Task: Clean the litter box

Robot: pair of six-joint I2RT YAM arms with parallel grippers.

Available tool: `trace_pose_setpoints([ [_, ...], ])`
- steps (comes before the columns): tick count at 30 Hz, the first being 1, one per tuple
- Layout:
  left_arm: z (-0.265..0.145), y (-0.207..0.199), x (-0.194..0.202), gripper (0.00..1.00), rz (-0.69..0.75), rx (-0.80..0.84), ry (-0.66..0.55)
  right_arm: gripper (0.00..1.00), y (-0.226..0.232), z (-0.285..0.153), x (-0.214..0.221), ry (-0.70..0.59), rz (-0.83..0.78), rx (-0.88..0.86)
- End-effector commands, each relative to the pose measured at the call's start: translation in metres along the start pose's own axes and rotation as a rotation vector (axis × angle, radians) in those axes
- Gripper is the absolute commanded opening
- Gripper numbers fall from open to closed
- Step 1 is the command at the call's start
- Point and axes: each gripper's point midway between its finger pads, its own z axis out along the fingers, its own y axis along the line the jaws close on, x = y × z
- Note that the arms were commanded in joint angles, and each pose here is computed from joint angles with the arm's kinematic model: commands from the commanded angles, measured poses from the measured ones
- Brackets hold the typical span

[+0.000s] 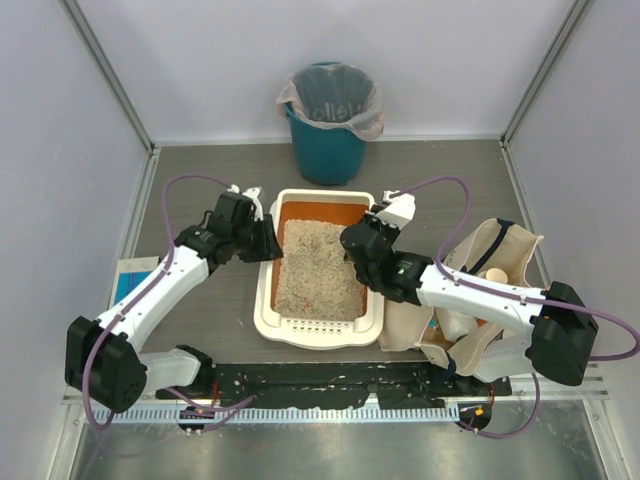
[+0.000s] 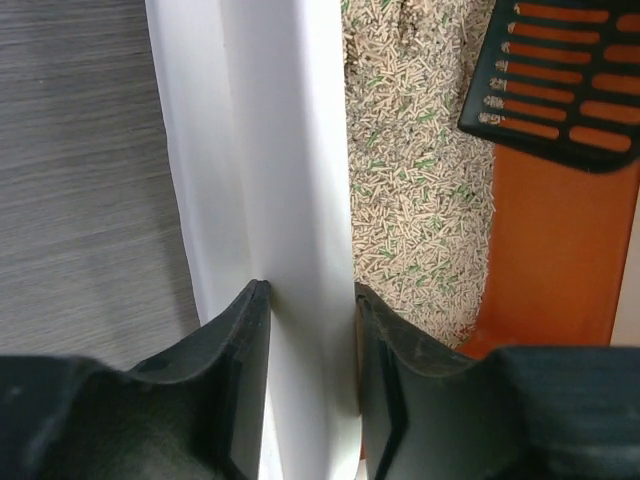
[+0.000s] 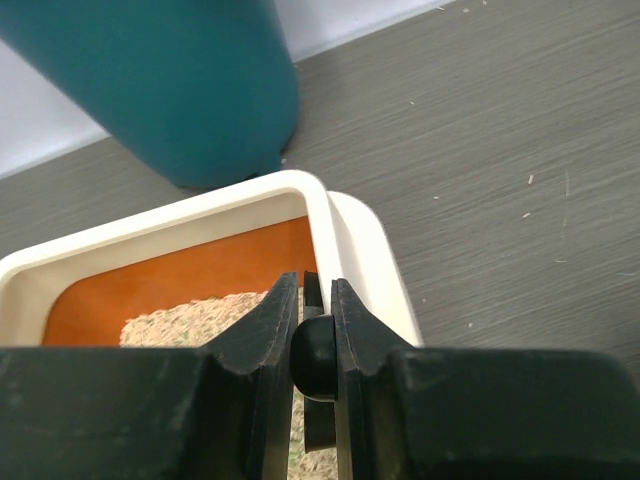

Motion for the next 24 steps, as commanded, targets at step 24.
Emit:
trace_pose_setpoints([
  [24, 0.021, -0.019, -0.06, 0.47, 0.218, 0.012, -0.049, 0.01, -0.006, 0.055, 0.007, 0.085, -0.047, -0.001],
])
